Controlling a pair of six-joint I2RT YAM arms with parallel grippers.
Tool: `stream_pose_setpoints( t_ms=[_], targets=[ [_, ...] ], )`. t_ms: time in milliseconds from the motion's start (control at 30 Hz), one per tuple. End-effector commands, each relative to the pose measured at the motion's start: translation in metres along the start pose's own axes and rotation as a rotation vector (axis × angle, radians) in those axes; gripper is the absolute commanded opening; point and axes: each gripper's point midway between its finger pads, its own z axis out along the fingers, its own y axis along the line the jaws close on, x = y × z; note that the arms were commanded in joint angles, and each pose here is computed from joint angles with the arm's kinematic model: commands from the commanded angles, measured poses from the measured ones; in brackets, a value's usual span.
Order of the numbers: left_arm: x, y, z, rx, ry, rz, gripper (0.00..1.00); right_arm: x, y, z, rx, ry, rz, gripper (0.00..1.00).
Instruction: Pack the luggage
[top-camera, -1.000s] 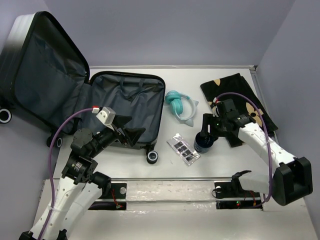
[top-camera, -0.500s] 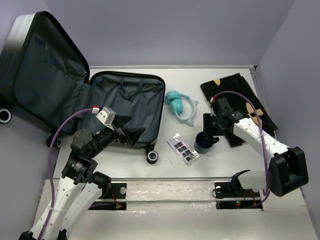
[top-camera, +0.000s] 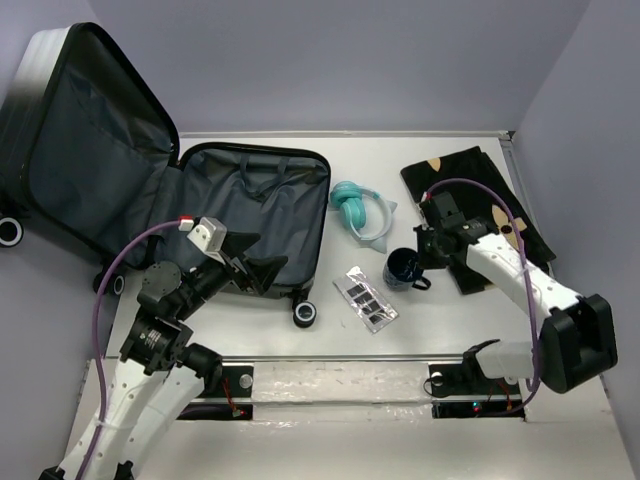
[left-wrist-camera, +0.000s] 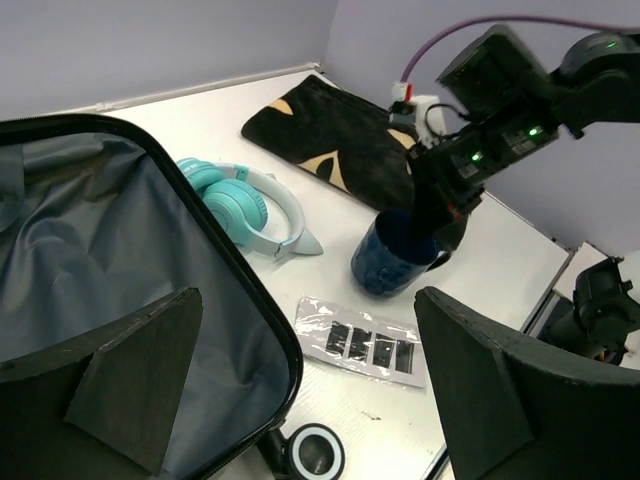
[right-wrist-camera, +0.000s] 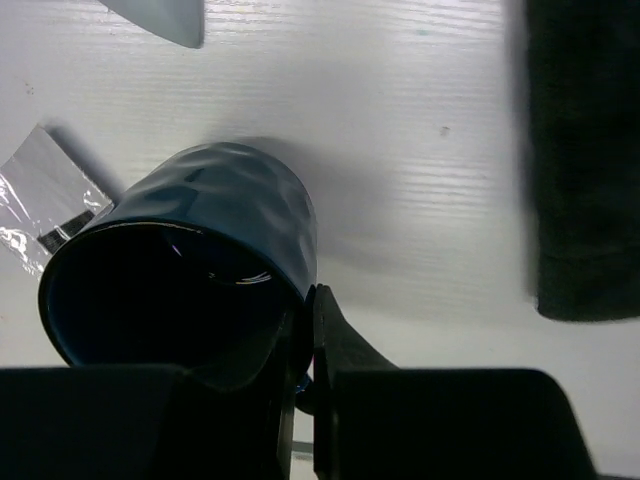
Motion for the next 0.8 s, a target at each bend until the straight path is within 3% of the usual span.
stream_pose_setpoints(
  t_ms=[0, 67, 200, 333, 367, 433, 467, 500, 567, 600, 633, 700, 767],
  targets=[
    [-0.027, -0.011, -0.007, 0.017, -0.077, 0.024, 0.99, -0.075, 0.031, -0.105, -0.122, -0.346, 0.007, 0.07],
    [-0.030, -0.008, -0.009, -0.009, -0.093, 0.020, 0.99, -0.089, 0.049, -0.131, -0.200, -0.411, -0.001, 0.07],
    [-0.039, 0.006, -0.013, -0.105, -0.133, -0.011, 0.99, -0.120, 0.131, -0.162, -0.443, -0.515, -0.087, 0.07],
    [-0.049, 0.026, -0.023, -0.243, -0.180, -0.053, 0.99, -0.171, 0.204, -0.151, -0.577, -0.617, -0.118, 0.07],
    [-0.052, 0.037, -0.027, -0.311, -0.202, -0.062, 0.99, -0.184, 0.228, -0.125, -0.590, -0.610, -0.125, 0.07],
    [-0.057, 0.055, -0.036, -0.421, -0.238, -0.083, 0.99, -0.213, 0.263, -0.134, -0.638, -0.681, -0.142, 0.07],
    [-0.060, 0.059, -0.039, -0.454, -0.248, -0.087, 0.99, -0.218, 0.277, -0.095, -0.583, -0.649, -0.154, 0.07],
    [-0.058, 0.064, -0.042, -0.487, -0.243, -0.092, 0.99, -0.244, 0.292, -0.114, -0.581, -0.734, -0.174, 0.07],
    [-0.060, 0.074, -0.050, -0.557, -0.265, -0.109, 0.99, -0.254, 0.320, -0.107, -0.563, -0.774, -0.208, 0.07],
    [-0.062, 0.076, -0.053, -0.572, -0.271, -0.112, 0.99, -0.257, 0.331, -0.074, -0.515, -0.760, -0.225, 0.07],
    [-0.062, 0.079, -0.057, -0.596, -0.279, -0.119, 0.99, -0.271, 0.347, -0.092, -0.524, -0.832, -0.239, 0.07],
    [-0.063, 0.080, -0.060, -0.612, -0.288, -0.122, 0.99, -0.278, 0.356, -0.057, -0.449, -0.844, -0.252, 0.07],
    [-0.065, 0.081, -0.063, -0.622, -0.299, -0.125, 0.99, -0.287, 0.365, -0.052, -0.425, -0.885, -0.251, 0.07]
  ],
)
